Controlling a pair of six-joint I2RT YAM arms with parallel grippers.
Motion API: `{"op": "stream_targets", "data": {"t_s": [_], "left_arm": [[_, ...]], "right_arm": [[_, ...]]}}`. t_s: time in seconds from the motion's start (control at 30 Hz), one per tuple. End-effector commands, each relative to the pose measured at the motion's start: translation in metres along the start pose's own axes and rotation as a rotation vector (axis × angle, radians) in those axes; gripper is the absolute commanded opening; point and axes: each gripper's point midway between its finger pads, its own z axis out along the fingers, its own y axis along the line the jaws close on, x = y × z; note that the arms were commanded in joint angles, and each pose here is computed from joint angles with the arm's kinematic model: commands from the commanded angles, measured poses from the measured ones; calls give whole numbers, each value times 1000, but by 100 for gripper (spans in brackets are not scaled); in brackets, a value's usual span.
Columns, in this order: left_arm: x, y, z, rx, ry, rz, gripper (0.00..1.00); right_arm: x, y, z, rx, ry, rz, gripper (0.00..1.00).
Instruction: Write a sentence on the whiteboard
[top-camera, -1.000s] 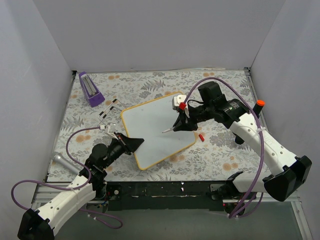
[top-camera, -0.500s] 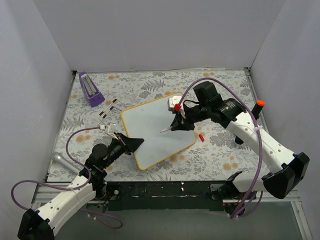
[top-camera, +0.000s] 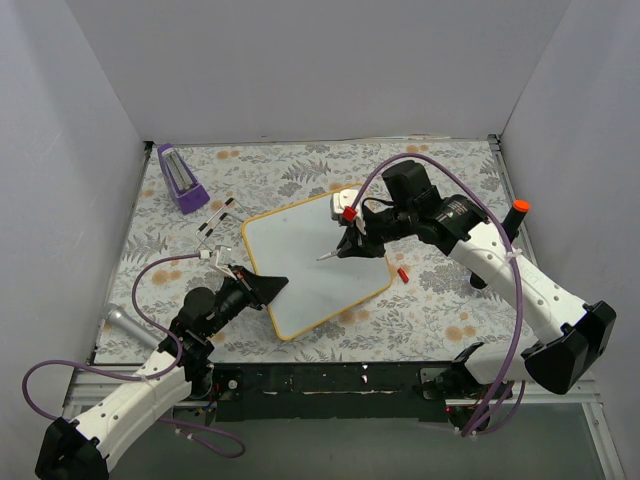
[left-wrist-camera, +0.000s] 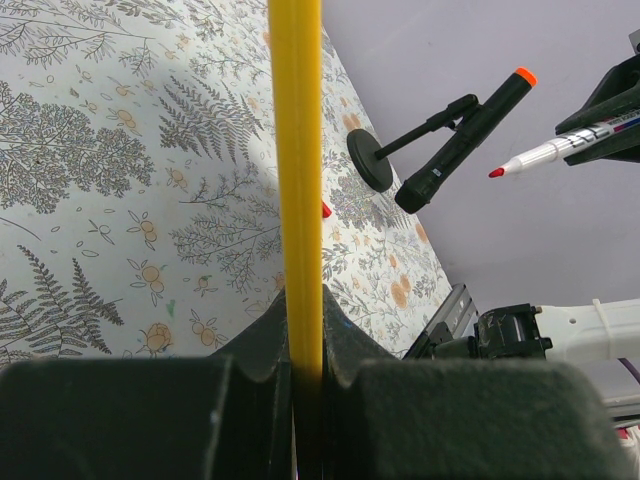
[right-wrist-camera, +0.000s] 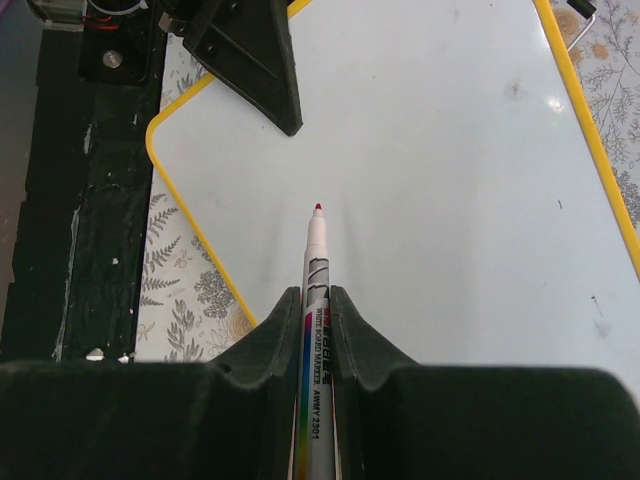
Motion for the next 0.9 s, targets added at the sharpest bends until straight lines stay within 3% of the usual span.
{"op": "stream_targets", "data": {"t_s": [0.0,0.87], "left_arm": [[-33,-45,-1,150,-93,39,0],[-34,-46,-6,159,-106,49,0]], "right_arm": [[-24,-11,-3,42,-47,-53,1],[-31,-19,0,65,-53,-53,1]]}}
